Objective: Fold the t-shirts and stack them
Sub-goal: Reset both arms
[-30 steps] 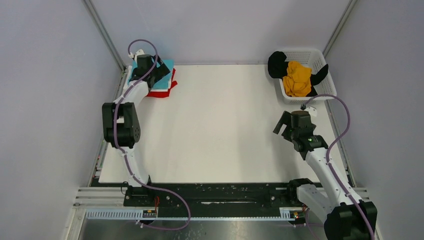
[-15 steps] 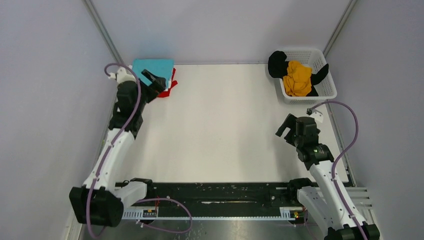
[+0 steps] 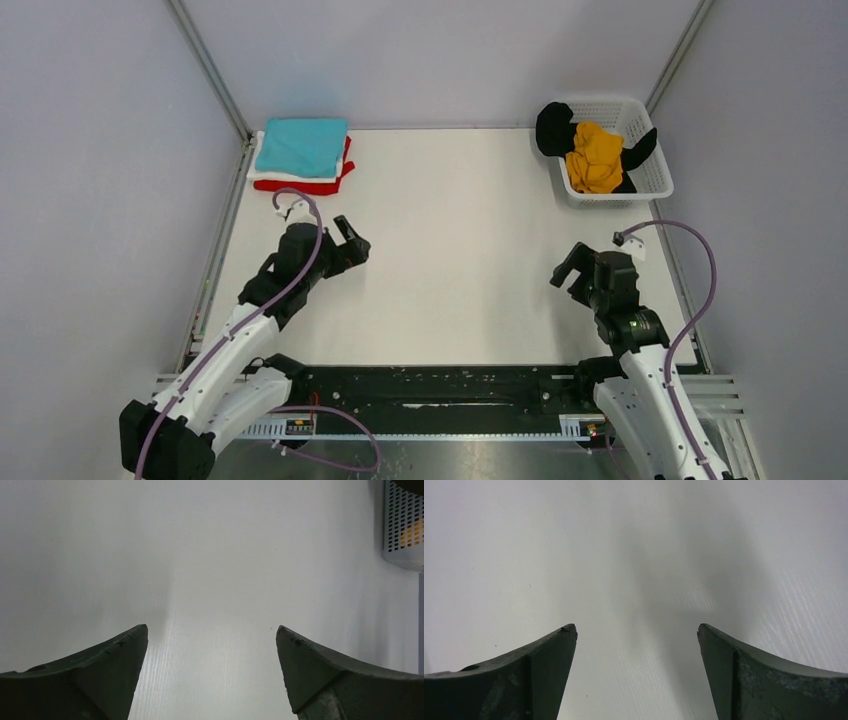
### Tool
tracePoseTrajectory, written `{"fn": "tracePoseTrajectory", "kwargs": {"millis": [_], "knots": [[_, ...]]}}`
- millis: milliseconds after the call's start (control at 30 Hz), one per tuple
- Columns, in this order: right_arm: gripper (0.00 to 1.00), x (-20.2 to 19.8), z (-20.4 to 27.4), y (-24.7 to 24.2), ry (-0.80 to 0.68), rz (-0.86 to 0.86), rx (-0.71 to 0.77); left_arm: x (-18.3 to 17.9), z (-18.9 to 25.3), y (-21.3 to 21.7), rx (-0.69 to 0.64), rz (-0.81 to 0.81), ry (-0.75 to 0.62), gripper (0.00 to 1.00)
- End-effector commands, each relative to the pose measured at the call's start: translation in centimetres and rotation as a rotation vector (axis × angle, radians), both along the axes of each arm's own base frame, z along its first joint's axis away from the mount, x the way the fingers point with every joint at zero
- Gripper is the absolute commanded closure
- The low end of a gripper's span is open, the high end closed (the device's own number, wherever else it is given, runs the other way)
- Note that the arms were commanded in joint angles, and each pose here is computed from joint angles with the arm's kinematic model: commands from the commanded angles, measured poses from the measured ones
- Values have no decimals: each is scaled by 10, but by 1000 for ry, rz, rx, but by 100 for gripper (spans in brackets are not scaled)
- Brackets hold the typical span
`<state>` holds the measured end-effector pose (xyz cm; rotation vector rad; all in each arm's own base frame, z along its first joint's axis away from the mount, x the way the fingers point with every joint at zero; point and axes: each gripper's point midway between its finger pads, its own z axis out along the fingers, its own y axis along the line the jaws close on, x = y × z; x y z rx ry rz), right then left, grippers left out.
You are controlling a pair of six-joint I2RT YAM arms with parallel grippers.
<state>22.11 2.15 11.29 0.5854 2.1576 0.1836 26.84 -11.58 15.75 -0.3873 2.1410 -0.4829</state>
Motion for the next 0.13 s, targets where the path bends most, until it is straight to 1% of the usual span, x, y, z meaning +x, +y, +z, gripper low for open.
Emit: {"fn": "tracePoseTrajectory", "kwargs": {"millis": [0,100], "knots": [[1,-3,-3,-2,11,2,-15,4,23,1,-21,17,-77,1],[0,-4,1,-1,-8,4,-7,2,26,2,-22,12,-88,1]]}}
